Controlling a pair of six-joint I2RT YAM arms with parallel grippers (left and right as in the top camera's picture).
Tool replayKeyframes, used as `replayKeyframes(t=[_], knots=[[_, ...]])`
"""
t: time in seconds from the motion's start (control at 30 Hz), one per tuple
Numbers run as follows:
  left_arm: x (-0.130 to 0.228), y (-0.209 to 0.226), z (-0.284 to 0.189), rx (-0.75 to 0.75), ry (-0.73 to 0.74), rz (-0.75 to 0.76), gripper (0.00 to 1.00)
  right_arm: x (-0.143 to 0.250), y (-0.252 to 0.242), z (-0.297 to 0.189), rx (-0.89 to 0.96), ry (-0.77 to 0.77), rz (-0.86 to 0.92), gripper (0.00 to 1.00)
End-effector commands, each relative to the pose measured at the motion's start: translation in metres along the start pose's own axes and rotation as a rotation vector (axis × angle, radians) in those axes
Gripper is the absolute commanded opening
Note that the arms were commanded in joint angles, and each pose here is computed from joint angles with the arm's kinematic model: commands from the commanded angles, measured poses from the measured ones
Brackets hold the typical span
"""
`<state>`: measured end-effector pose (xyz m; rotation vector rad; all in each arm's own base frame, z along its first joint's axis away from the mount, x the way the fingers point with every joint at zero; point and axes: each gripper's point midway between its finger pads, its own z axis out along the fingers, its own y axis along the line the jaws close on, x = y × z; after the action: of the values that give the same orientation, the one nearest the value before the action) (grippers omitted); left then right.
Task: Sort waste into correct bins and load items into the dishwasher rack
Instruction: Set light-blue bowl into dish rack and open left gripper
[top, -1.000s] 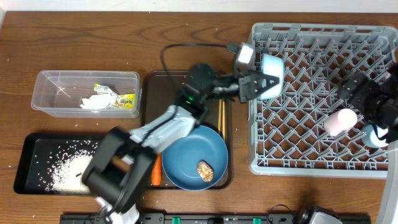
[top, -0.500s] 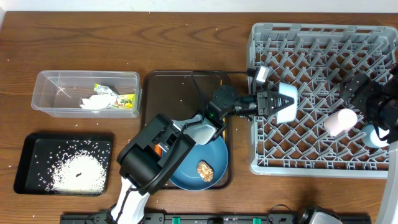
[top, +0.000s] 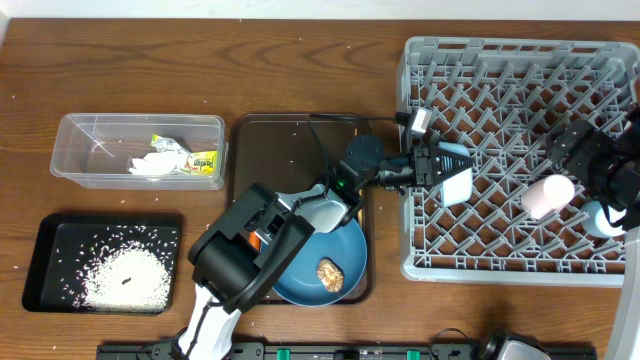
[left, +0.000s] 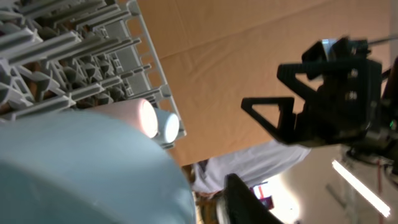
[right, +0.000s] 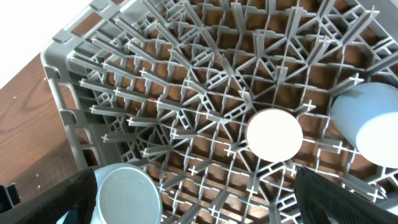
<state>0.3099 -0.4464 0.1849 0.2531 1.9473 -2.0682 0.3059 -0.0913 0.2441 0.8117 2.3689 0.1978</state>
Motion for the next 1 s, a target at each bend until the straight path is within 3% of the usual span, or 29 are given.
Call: replayKeyframes(t=[0.0, 0.07, 0.3, 0.57, 0.77, 0.97], knots=[[-0.005, -0.008, -0.002, 0.022, 0.012, 0.06, 0.47, -0.003, -0.004, -0.002, 0.021, -0.011, 0.017, 0.94], [-0.006, -0.008, -0.004, 0.025, 0.023, 0.082, 0.58, -0.003, -0.004, -0.002, 0.021, -0.012, 0.018, 0.94], [-0.014, 0.0, -0.018, 0.008, 0.046, 0.114, 0.59, -0.003, -0.004, -0.002, 0.021, -0.012, 0.017, 0.94], [-0.031, 0.051, -0.054, -0.214, 0.057, 0.085, 0.57, -0.003, -0.004, -0.002, 0.021, -0.012, 0.017, 0.94], [-0.042, 0.036, -0.065, -0.248, 0.043, 0.156, 0.57, -0.004, -0.004, -0.002, 0.02, -0.016, 0.017, 0.94], [-0.045, 0.037, -0.085, -0.438, 0.018, 0.229, 0.58, -0.004, -0.004, -0.002, 0.02, -0.017, 0.017, 0.94]])
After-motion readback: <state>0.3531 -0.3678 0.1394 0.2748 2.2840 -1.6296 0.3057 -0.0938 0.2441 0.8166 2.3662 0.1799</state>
